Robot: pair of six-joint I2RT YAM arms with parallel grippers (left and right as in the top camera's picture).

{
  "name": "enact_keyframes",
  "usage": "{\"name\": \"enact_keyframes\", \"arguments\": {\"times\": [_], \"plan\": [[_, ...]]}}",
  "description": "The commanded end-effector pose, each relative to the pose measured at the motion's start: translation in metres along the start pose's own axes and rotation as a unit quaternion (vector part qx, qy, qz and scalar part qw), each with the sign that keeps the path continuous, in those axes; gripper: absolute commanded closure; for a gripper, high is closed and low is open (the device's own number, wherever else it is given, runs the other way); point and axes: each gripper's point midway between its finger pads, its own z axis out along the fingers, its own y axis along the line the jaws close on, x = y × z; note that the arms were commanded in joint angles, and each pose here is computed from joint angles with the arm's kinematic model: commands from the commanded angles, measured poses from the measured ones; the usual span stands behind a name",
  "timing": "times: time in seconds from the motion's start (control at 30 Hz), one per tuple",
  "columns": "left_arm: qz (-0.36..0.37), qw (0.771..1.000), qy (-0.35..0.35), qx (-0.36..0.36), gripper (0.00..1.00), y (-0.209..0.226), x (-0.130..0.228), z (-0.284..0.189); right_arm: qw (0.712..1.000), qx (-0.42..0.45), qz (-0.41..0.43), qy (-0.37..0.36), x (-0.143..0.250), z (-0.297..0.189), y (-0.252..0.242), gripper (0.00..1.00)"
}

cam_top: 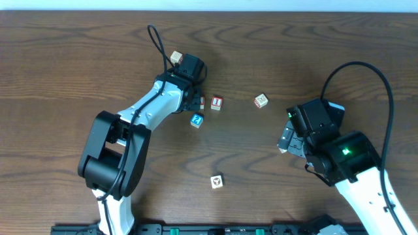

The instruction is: Spell out Ai2

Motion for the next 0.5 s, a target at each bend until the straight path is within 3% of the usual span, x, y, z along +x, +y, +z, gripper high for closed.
{"name": "enact_keyframes", "arguments": {"times": [0.0, 0.47], "plan": [[0.0, 1.0, 0.011, 0.014, 0.5, -0.006, 0.005, 0.006, 1.0, 0.012, 0.006, -0.003, -0.001, 0.002, -0.005, 0.01], [-0.012, 0.999, 0.008, 0.041, 0.5, -0.016, 0.002, 0.006, 1.0, 0.012, 0.006, -0.003, -0.001, 0.002, -0.005, 0.01]]}}
